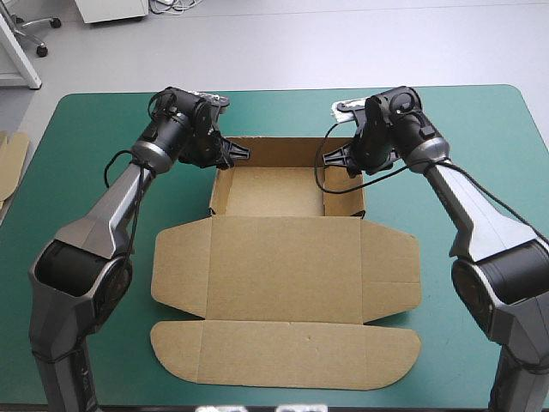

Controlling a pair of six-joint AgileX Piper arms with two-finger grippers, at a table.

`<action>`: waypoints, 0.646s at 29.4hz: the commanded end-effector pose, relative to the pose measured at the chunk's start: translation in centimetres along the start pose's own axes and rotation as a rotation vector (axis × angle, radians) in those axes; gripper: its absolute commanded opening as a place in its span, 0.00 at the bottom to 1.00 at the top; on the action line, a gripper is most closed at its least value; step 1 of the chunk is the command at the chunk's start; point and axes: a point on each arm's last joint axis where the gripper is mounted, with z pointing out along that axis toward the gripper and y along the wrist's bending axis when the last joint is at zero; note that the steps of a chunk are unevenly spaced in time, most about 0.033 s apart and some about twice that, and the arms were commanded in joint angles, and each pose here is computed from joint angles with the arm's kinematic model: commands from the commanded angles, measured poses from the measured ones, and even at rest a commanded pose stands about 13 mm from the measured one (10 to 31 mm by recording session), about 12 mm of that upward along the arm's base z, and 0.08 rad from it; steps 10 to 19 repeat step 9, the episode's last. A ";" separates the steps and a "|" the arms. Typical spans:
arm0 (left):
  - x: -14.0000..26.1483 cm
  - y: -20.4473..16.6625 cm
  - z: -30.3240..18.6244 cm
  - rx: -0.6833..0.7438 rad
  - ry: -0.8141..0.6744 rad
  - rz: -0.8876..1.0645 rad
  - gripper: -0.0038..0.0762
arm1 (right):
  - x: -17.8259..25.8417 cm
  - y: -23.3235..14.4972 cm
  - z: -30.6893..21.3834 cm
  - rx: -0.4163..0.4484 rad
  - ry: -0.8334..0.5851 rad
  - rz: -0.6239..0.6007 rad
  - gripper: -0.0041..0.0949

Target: Fold the box

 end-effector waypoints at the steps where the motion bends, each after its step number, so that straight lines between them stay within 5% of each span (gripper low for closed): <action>1: -0.1 0.7 -5.4 0.016 -0.125 -0.013 0.54 | 0.0 -0.4 -6.2 -0.015 -0.164 0.001 0.42; 9: 3.1 2.4 -10.4 -0.034 -0.267 -0.002 0.53 | 3.1 -1.2 -13.0 -0.051 -0.413 -0.009 0.42; 19: 3.1 2.4 -10.4 -0.034 -0.267 -0.002 0.53 | 3.1 -1.2 -13.0 -0.051 -0.413 -0.009 0.42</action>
